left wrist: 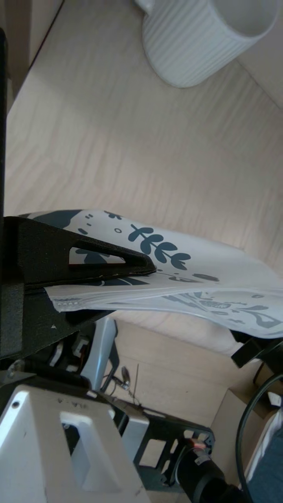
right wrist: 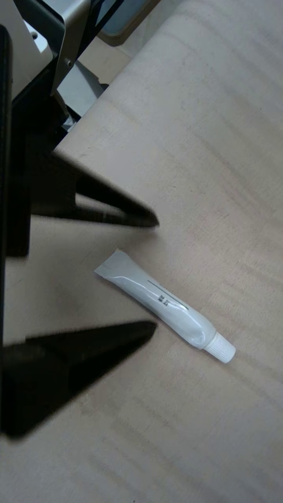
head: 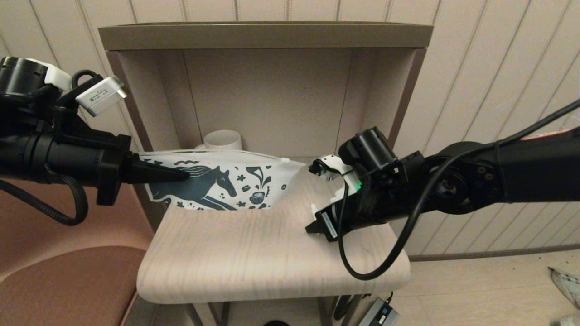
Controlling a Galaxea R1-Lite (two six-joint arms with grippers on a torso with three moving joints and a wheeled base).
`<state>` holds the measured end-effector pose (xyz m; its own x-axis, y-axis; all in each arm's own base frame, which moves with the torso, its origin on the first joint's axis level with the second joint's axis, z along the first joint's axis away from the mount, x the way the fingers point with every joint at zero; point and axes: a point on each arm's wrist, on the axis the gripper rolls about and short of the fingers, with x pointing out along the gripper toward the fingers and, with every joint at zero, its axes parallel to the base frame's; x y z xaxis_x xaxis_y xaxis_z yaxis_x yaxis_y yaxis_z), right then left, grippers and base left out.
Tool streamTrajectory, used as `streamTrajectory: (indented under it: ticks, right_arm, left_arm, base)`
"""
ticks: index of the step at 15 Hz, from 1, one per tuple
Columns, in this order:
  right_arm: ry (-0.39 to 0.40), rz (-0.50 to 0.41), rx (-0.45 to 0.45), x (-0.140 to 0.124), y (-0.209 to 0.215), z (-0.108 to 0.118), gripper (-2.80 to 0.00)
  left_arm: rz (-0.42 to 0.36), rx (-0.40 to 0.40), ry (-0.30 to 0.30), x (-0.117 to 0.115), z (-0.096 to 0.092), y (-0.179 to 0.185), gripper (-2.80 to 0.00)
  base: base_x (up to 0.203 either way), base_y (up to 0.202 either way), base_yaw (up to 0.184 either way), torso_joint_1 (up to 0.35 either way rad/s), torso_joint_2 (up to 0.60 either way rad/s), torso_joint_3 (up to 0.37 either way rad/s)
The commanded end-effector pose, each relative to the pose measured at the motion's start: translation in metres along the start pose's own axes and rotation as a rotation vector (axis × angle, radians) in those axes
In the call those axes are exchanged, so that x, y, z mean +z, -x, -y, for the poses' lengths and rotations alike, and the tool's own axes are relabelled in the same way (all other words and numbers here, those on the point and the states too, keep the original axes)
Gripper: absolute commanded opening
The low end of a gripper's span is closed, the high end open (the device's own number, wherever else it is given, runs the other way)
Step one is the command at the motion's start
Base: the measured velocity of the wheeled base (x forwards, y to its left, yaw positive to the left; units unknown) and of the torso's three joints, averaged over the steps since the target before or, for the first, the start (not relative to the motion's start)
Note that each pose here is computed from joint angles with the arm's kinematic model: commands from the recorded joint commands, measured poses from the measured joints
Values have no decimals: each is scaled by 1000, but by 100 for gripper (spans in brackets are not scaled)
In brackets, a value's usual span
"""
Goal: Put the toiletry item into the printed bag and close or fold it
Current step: Pick up the toothpaste
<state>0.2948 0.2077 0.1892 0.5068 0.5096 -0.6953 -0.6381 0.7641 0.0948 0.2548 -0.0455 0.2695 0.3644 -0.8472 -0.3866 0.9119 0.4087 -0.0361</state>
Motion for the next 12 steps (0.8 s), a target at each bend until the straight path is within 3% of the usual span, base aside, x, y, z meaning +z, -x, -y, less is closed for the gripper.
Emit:
streamTrajectory:
  ticks: [1,8,12]
  right_arm:
    - [0,-4,1,-1,0,0,-280]
    - [0,57,-3,5,29,-1,-280]
    - [6,168,-15,7,83,-4,-280]
  left_arm:
    - [1,-6,0,-2,-2,-2,-280]
    - [25,-39,4,-1,-1,-2,-280]
    - [5,-48,20,-8,-10,-10,-280]
  base:
    - [0,0,0,0,0,0]
    - [0,0,0,0,0,0]
    - [0,0,0,0,0,0]
